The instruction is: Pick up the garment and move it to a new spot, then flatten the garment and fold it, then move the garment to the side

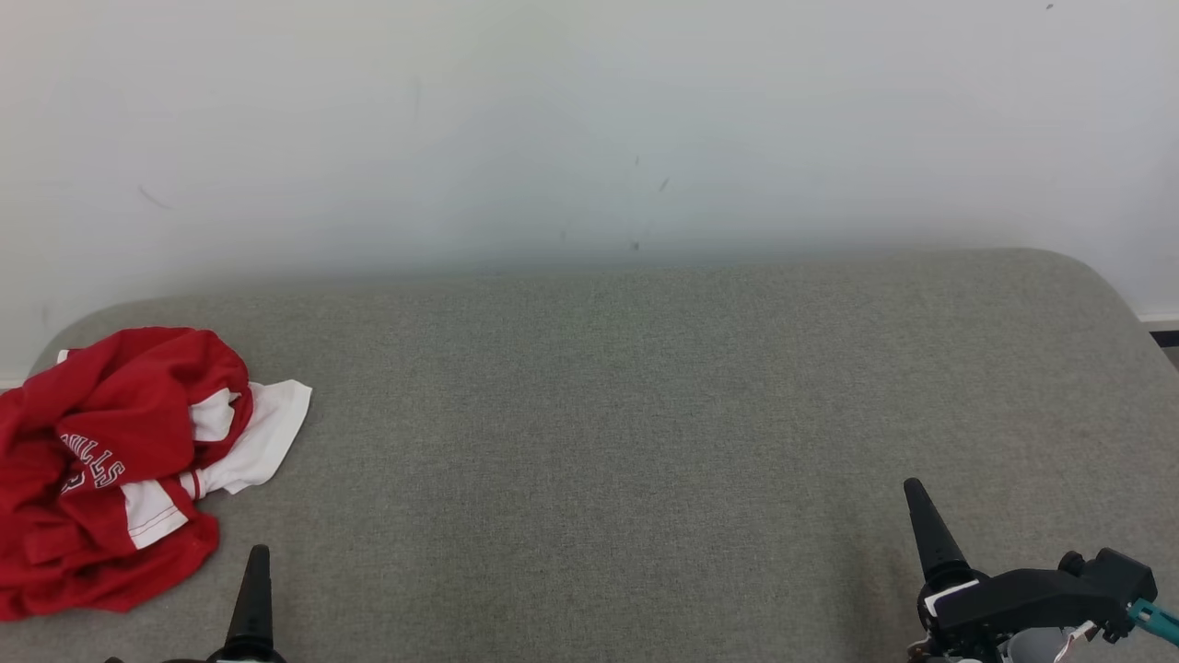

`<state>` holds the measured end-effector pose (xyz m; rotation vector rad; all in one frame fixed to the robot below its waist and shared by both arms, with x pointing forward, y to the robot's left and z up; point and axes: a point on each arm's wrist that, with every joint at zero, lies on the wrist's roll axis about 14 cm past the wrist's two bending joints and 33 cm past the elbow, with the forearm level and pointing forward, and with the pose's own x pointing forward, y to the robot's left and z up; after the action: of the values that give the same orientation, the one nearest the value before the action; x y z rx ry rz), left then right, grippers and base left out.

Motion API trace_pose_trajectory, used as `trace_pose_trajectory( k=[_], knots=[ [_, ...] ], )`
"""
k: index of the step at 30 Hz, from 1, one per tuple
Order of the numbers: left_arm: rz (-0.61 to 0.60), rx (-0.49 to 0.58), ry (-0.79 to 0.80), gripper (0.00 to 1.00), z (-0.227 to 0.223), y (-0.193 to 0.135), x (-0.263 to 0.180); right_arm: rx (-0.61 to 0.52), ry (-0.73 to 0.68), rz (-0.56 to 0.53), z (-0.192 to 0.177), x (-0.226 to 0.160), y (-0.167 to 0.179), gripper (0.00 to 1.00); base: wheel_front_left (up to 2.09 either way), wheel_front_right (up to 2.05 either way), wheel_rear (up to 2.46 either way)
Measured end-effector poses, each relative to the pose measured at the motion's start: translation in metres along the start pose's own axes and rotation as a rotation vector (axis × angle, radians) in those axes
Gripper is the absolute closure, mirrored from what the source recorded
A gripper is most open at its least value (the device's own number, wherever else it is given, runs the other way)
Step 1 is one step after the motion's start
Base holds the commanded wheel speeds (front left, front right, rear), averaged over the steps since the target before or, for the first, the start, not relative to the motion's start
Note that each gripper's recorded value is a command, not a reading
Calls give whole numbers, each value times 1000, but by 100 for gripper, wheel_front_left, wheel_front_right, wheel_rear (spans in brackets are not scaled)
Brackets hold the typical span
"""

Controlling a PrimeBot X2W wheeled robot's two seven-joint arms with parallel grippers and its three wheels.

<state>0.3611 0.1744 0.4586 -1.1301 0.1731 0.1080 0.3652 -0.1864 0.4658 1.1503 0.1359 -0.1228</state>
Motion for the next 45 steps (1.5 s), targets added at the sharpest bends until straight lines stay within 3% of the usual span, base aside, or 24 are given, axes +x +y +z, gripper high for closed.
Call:
trace_pose_trajectory(
  k=[45],
  knots=[
    [-84, 852, -98, 0, 12, -18, -12, -630, -102, 84, 5, -3, 29, 0, 0, 0, 0]
  ],
)
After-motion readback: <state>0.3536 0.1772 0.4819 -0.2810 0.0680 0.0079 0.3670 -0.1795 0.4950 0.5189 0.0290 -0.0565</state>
